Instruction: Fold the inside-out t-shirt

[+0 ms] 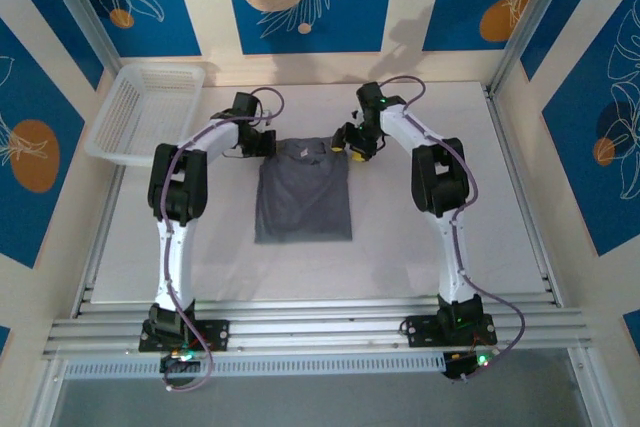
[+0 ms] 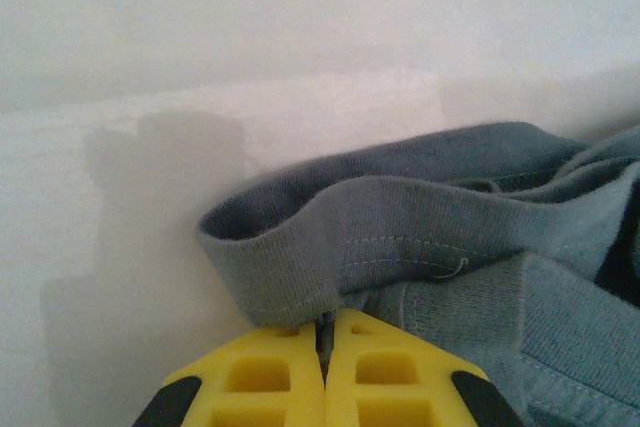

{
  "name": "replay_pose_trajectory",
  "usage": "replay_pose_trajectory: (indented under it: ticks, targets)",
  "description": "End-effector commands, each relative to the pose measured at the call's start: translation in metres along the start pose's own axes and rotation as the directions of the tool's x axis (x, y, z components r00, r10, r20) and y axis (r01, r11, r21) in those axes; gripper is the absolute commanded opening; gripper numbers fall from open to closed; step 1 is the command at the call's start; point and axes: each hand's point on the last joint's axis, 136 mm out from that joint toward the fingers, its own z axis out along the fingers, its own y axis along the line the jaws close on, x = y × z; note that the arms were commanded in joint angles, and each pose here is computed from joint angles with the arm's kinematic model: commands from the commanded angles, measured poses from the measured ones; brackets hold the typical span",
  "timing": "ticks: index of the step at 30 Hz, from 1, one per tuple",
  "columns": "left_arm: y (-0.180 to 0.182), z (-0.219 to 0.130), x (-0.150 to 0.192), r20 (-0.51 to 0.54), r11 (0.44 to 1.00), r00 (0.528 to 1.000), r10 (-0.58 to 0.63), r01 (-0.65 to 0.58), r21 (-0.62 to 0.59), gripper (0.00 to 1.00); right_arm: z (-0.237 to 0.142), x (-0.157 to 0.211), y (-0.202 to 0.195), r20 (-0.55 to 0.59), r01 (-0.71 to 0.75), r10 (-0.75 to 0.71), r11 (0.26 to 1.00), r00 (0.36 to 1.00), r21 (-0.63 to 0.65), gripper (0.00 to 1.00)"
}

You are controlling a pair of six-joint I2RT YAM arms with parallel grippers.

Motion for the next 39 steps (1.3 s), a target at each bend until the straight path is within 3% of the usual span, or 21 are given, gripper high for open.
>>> replay_pose_trajectory:
  ticks: [1, 6, 11, 15, 18, 21, 25, 28, 30, 32, 36, 39]
  targets:
    - [-0.010, 0.004, 0.027, -0.087, 0.999, 0.996, -0.001, 0.005, 0.047, 0.00, 0.014, 0.001, 0.027, -0.025, 0.028, -0.030, 0.995, 0.999, -0.091, 0.61]
    - [-0.011, 0.004, 0.031, -0.098, 0.999, 0.995, 0.001, 0.003, 0.044, 0.00, 0.034, 0.002, 0.035, -0.059, -0.020, 0.012, 0.989, 0.998, -0.147, 0.49]
    - [-0.008, 0.003, 0.032, -0.104, 1.000, 0.995, 0.002, 0.001, 0.029, 0.00, 0.036, 0.005, 0.031, -0.078, -0.022, 0.012, 0.992, 0.997, -0.125, 0.18]
    - [-0.014, 0.001, 0.028, -0.091, 0.997, 0.995, -0.026, 0.033, 0.076, 0.00, 0.018, -0.003, 0.039, -0.054, 0.000, -0.009, 0.987, 0.998, -0.160, 0.00]
    - [-0.027, -0.020, 0.006, -0.032, 0.985, 0.997, -0.063, 0.068, 0.160, 0.00, -0.010, -0.012, 0.055, -0.013, 0.043, -0.047, 0.979, 0.999, -0.199, 0.00]
    - [-0.043, -0.067, -0.034, 0.073, 0.964, 0.991, -0.113, 0.092, 0.250, 0.00, -0.055, -0.027, 0.082, 0.065, 0.108, -0.095, 0.963, 0.993, -0.246, 0.00]
    - [-0.069, -0.168, -0.090, 0.265, 0.932, 0.951, -0.159, 0.057, 0.357, 0.00, -0.137, -0.043, 0.136, 0.230, 0.241, -0.169, 0.910, 0.958, -0.337, 0.00]
    - [-0.087, -0.242, -0.105, 0.400, 0.924, 0.903, -0.159, -0.006, 0.381, 0.00, -0.154, -0.035, 0.150, 0.179, 0.140, -0.056, 0.855, 0.982, -0.499, 0.00]
    - [-0.094, -0.270, -0.099, 0.448, 0.929, 0.883, -0.140, -0.040, 0.369, 0.00, -0.155, -0.025, 0.155, 0.152, 0.116, -0.039, 0.836, 0.988, -0.537, 0.00]
    - [-0.094, -0.281, -0.083, 0.458, 0.934, 0.879, -0.130, -0.046, 0.354, 0.00, -0.154, -0.009, 0.166, 0.185, 0.187, -0.102, 0.822, 0.977, -0.537, 0.00]
    - [-0.081, -0.262, -0.036, 0.400, 0.940, 0.906, -0.141, -0.004, 0.341, 0.00, -0.145, 0.026, 0.174, 0.255, 0.312, -0.209, 0.816, 0.944, -0.486, 0.00]
    - [-0.068, -0.235, 0.011, 0.318, 0.941, 0.936, -0.148, 0.035, 0.336, 0.00, -0.130, 0.044, 0.162, 0.310, 0.330, -0.192, 0.807, 0.931, -0.490, 0.00]
